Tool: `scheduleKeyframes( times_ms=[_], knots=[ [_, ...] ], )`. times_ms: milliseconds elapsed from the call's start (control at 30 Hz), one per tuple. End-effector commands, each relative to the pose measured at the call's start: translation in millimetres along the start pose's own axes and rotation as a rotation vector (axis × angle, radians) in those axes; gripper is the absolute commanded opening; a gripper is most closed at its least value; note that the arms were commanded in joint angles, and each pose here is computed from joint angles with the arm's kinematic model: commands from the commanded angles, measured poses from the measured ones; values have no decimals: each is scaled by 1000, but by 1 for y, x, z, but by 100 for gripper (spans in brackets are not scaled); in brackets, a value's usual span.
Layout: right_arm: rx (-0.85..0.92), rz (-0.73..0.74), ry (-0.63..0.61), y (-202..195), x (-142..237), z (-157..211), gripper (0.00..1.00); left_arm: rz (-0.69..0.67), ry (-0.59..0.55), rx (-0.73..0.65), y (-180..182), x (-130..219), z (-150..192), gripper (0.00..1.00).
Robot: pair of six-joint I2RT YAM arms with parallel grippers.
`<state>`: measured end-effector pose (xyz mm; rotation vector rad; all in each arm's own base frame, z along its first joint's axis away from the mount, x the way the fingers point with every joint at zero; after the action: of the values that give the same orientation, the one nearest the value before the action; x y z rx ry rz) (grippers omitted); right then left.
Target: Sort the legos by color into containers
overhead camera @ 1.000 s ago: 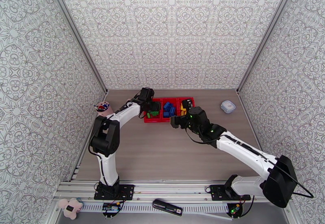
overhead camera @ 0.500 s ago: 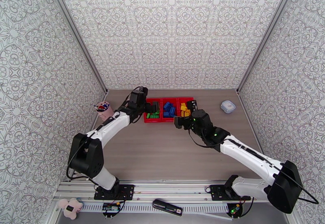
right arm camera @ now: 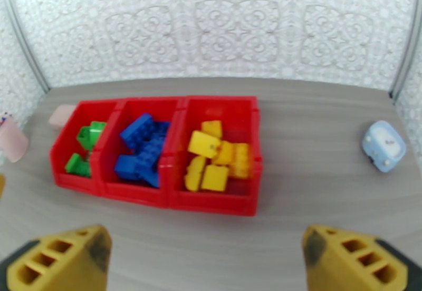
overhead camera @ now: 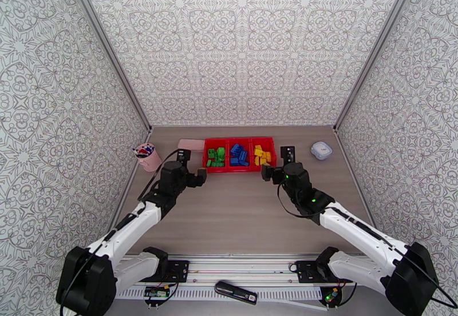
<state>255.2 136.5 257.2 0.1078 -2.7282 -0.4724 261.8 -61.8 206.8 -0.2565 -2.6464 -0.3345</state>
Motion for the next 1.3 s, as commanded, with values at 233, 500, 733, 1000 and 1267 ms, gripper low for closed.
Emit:
scheduleKeyframes(
  times_ms=[233,500,733,1000,1267],
  knots=[
    [78,139,-154,-47,-32,-1,100,-132,-121,-15,33,12,22,100],
    [170,183,-161,-85,-66,3,100,-196,-162,-21,55,-1,43,100],
    [167,304,-130,-115,-78,-8,100,-288,-163,-27,66,-15,59,100],
    [62,296,-154,-158,-79,29,100,-289,-215,82,89,-22,61,100],
    [40,215,-157,-167,-74,40,100,-253,-248,104,88,-38,67,100]
  ],
)
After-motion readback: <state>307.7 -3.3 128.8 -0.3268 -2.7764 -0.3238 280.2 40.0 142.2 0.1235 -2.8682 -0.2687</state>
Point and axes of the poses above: each hand's point on the last joint's axis, 136 mm out from that joint toward the fingers, its own x axis back along the fingers, its own y axis along the line the jaws close on, z = x × y, the point moved 9 cm from there along x, back along the fingers, and after that the axes turned 15 degrees about -x, right-handed, at the moved point
